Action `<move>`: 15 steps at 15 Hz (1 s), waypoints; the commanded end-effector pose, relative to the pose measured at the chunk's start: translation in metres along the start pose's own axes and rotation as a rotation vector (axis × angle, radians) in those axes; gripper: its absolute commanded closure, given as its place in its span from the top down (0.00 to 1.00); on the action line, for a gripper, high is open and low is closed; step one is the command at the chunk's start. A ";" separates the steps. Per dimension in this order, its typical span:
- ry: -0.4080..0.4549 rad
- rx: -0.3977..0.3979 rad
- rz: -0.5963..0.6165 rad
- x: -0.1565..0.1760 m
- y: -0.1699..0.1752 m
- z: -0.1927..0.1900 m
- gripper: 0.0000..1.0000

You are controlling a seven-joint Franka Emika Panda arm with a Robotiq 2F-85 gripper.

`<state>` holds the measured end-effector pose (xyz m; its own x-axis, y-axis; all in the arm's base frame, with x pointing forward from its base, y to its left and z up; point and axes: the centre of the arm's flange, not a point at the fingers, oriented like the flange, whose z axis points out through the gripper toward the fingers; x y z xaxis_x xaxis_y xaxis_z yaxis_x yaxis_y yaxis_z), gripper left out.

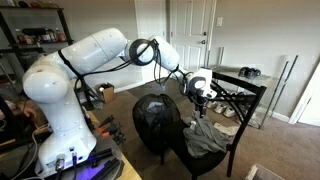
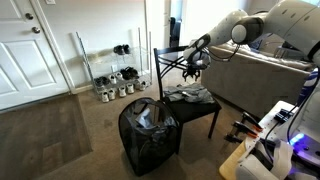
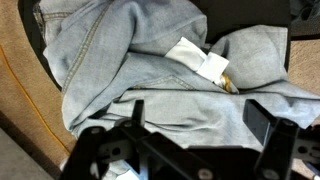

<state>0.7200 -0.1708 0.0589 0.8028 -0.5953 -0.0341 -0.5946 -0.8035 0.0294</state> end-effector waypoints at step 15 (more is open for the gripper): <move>-0.307 0.112 0.212 0.013 0.008 0.094 1.00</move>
<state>0.7038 -0.1687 -0.0161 0.6964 -0.6623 -0.2766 -0.6960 -0.7172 -0.0351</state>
